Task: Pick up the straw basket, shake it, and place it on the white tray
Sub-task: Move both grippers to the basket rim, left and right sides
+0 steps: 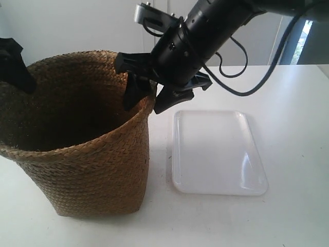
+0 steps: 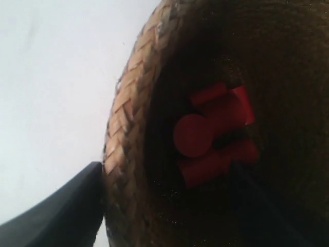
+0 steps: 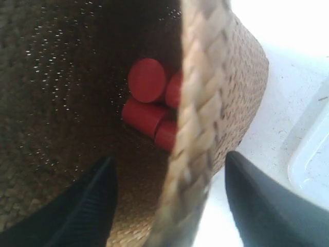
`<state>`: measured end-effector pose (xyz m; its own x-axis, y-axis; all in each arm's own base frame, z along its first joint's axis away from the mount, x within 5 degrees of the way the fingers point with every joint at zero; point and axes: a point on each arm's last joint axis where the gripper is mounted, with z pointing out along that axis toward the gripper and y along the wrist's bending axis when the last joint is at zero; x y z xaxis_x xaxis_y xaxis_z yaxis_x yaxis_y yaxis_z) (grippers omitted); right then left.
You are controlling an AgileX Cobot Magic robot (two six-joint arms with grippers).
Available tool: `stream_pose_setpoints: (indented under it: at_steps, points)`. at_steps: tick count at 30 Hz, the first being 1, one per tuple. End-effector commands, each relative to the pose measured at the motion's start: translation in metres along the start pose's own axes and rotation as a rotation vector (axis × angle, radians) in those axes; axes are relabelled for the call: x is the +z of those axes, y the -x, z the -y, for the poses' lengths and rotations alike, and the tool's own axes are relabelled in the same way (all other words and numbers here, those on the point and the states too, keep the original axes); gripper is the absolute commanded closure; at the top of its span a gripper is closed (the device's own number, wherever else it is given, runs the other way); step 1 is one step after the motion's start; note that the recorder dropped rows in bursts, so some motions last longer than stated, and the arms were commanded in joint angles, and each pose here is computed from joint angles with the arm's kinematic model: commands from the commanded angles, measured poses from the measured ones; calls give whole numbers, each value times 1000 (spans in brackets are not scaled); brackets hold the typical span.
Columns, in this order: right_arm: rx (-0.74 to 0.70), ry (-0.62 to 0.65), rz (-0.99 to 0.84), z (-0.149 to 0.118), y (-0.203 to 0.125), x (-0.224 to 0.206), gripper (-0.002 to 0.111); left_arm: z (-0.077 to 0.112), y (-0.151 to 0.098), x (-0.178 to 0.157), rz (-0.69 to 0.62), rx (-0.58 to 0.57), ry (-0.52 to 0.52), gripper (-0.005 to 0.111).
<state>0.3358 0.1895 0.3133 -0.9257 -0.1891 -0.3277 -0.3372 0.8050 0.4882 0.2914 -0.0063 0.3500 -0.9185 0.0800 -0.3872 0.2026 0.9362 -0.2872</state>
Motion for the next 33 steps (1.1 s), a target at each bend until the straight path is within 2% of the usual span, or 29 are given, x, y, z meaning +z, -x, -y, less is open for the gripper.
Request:
stream_pose_setpoints:
  at_steps: [1,8,15,17,19,21,23,26,33]
  points:
    - [13,-10,-23,4,1,9,51,-2,-3,7,-56,2,-23,37]
    - [16,-10,-22,5,2,12,51,-8,-1,22,-110,-16,-39,40]
    - [16,-11,-11,5,3,12,51,-8,0,28,-108,-32,-66,63]
    - [18,-7,-4,5,4,12,58,-6,1,28,-93,-36,-88,74]
    - [23,2,-1,4,4,12,70,-4,3,27,-76,-31,-114,87]
    - [30,18,7,3,5,12,89,-1,4,27,-60,-17,-147,99]
    - [36,28,22,2,6,12,109,2,5,27,-48,1,-173,107]
    - [34,28,53,2,9,12,108,4,7,27,-27,33,-194,107]
    - [-39,24,197,-7,12,-11,108,9,5,23,84,53,-159,107]
